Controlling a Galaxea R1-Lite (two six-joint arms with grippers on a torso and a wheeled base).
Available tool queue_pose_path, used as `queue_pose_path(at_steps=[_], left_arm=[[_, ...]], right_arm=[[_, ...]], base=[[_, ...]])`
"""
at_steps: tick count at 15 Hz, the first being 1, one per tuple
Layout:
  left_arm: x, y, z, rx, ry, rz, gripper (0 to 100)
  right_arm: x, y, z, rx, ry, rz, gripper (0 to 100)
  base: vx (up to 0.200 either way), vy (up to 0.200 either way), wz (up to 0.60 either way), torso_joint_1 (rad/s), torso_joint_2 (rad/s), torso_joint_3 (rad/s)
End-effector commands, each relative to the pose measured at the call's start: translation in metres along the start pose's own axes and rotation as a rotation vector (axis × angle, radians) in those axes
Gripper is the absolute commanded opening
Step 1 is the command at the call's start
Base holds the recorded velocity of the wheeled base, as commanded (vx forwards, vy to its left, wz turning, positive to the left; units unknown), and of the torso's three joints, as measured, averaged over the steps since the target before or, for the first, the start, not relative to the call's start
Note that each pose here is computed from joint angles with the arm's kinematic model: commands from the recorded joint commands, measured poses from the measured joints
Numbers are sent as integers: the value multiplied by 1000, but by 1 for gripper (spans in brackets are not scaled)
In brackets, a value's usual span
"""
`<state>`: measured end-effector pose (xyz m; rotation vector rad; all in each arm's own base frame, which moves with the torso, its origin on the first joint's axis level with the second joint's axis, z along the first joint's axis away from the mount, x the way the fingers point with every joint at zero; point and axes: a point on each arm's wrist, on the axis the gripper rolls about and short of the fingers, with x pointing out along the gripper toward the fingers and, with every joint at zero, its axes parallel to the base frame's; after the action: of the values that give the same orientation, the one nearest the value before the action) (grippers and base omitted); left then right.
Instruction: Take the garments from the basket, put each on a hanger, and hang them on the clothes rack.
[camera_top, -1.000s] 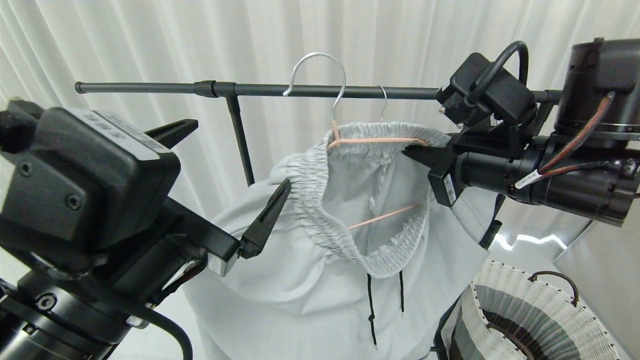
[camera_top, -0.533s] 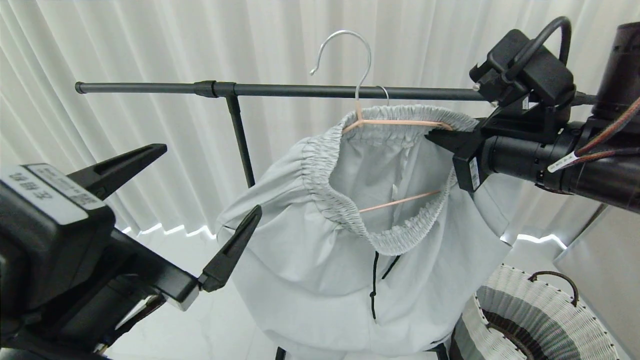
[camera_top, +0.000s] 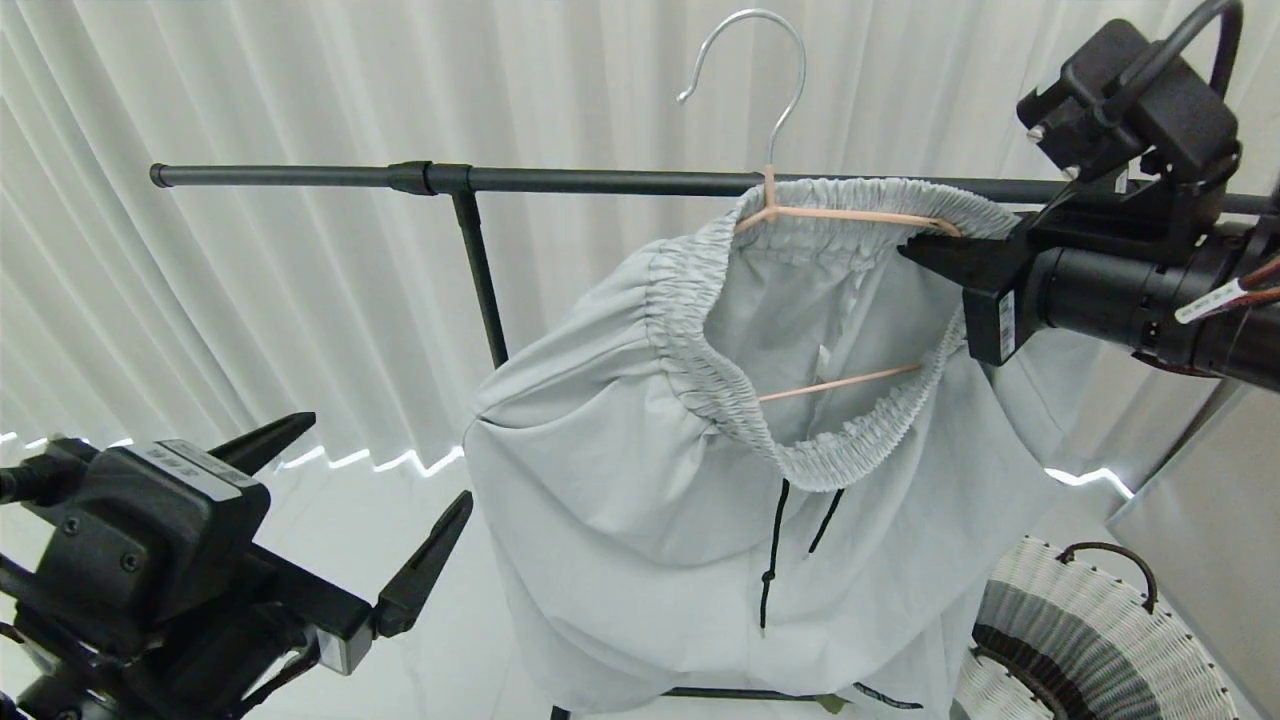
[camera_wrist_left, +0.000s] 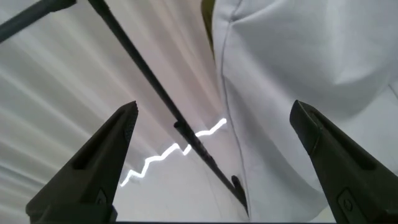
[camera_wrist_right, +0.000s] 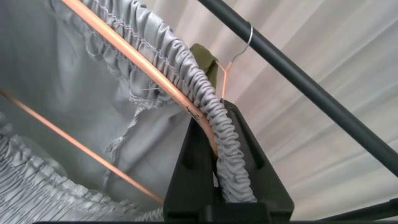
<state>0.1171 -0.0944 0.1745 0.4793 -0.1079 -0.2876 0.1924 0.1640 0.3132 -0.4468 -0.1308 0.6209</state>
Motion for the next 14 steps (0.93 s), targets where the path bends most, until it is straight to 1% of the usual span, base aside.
queue_pose_path(at_steps=[1,3,4,6,9,10,14], left_arm=[[0,-4,-14,25,47,-36,100],[1,-3,-17,20,40,-72,100],[4,-3,-20,2,52,-83,100],[11,-1,-26,-22,93,-62,100],[18,3,-28,-58,117,-34,100],[17,2,-29,-61,117,-48,0],[16,1,-30,-60,115,-62,0]], right_arm=[[-5,-2,2,2,-12,-6,0],[-7,1,4,4,-21,5,0],[-8,3,6,4,-27,14,0],[-11,5,6,4,-31,22,0],[-15,6,9,6,-46,31,0],[-15,6,9,6,-46,31,0],[-16,6,9,6,-46,31,0]], base=[[0,0,0,0,0,0],[0,0,0,0,0,0],[0,0,0,0,0,0],[0,0,0,0,0,0],[0,0,0,0,0,0],[0,0,0,0,0,0],[0,0,0,0,0,0]])
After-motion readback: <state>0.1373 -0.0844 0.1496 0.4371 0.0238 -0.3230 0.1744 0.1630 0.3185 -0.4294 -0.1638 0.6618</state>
